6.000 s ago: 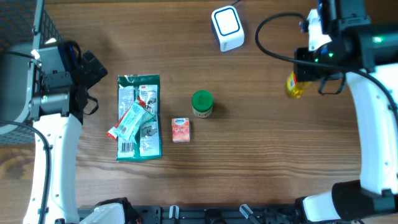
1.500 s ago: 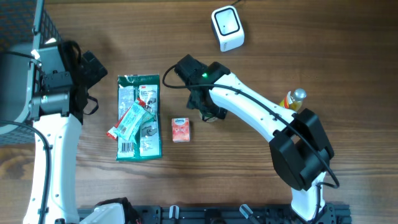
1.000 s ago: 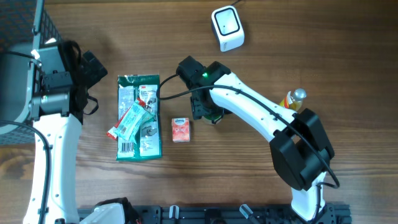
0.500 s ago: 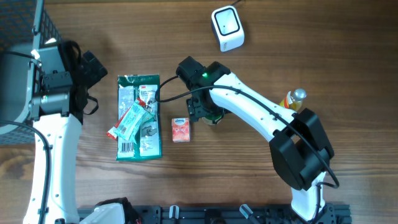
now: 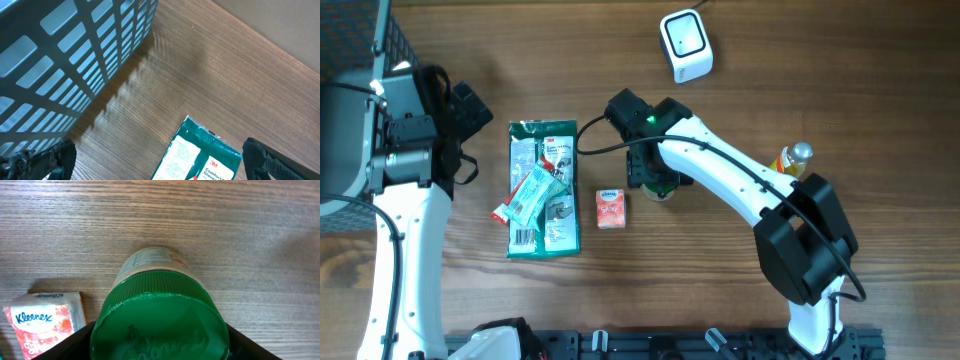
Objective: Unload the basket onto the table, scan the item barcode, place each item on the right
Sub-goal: 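Lower the right gripper over the green-lidded jar and close on it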
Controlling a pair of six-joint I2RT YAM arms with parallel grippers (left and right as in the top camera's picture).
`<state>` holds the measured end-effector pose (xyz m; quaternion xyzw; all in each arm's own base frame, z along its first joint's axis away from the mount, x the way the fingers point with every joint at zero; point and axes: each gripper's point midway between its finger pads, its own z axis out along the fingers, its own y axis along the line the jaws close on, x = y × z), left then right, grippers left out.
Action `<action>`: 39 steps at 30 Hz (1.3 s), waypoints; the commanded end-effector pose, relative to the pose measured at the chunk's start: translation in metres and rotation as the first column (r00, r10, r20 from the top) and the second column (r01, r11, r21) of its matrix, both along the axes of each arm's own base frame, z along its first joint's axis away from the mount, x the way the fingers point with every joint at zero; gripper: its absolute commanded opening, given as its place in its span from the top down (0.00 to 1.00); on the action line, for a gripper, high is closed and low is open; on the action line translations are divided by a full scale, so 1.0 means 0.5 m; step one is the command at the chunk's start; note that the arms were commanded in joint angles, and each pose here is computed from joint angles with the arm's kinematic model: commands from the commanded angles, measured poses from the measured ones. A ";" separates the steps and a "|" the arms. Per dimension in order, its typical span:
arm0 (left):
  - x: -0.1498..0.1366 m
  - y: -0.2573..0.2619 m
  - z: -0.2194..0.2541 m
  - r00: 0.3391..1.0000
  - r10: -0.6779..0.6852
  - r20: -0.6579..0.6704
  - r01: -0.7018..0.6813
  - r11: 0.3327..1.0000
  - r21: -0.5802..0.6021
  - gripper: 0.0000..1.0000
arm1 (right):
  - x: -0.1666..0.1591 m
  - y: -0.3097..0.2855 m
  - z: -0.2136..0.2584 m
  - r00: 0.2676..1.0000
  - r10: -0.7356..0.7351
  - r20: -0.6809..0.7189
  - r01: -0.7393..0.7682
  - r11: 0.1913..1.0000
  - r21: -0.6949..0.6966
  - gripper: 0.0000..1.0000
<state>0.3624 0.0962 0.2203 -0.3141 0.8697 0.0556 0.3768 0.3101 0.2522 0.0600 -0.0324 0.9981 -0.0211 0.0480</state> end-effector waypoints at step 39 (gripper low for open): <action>0.000 0.005 0.005 1.000 0.001 0.003 -0.001 1.000 0.010 0.00 | 0.006 0.014 -0.020 0.995 0.101 -0.004 -0.101 0.995 0.023 0.03</action>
